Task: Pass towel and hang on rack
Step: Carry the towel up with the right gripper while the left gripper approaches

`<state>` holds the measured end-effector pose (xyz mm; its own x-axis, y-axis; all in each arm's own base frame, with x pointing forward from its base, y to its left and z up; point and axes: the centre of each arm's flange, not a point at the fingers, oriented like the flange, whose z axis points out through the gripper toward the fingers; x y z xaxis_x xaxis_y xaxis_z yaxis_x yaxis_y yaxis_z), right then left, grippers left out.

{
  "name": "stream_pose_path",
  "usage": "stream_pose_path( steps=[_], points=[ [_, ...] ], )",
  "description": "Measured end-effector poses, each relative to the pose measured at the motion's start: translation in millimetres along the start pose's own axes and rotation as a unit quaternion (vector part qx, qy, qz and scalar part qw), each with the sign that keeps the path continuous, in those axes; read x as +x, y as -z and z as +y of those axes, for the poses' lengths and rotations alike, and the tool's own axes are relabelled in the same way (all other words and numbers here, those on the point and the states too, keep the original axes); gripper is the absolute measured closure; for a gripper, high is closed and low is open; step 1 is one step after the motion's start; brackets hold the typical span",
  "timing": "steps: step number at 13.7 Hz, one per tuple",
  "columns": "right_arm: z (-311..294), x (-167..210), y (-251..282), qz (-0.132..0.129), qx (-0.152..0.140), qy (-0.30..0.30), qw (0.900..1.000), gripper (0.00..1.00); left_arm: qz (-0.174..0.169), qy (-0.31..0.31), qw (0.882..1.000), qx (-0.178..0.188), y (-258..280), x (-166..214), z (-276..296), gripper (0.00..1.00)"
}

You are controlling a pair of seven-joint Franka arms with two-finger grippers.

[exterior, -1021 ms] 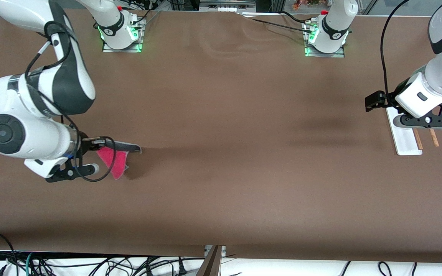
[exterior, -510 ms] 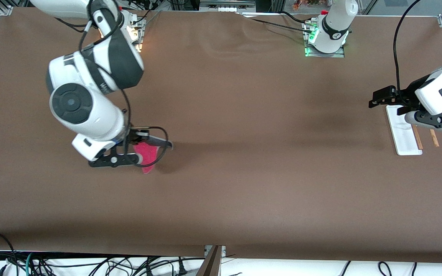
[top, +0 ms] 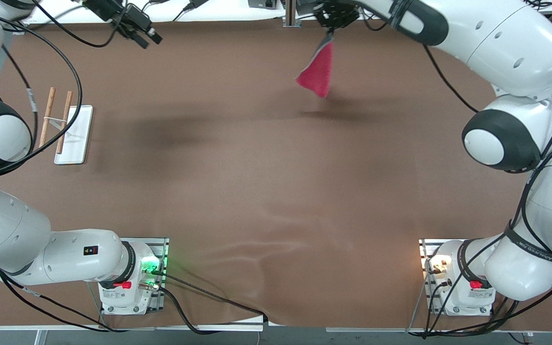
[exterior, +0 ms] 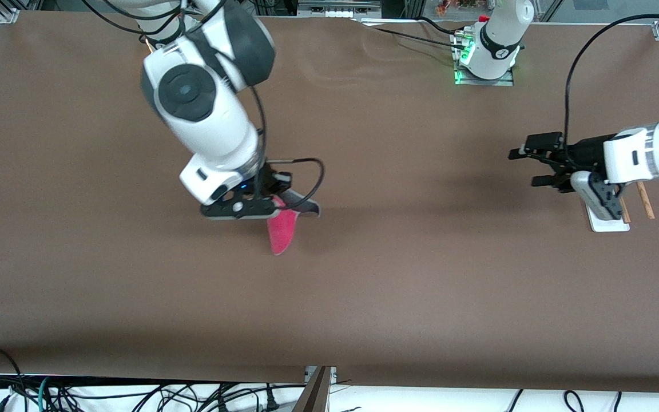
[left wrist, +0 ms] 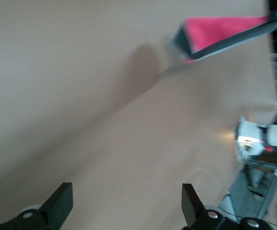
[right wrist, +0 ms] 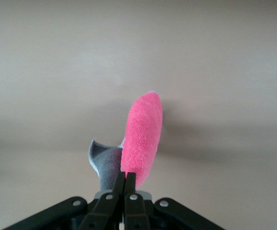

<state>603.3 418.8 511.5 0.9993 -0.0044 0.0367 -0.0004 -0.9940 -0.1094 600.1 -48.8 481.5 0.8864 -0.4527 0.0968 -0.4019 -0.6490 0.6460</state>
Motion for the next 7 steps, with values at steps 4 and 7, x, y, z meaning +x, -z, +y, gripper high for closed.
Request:
stream_pose_path(
  steps=[4, 7],
  points=[
    [-57.3, -34.9, 2.8, 0.023, 0.024, 0.016, 0.999, 0.98, 0.031, -0.126, 0.991, -0.028, -51.8, 14.7, -6.2, 0.00],
    [-84.1, -54.2, 4.2, 0.032, 0.037, 0.028, 0.998, 0.98, 0.066, -0.215, 0.973, -0.051, -90.5, 20.3, -0.8, 0.00]
  ],
)
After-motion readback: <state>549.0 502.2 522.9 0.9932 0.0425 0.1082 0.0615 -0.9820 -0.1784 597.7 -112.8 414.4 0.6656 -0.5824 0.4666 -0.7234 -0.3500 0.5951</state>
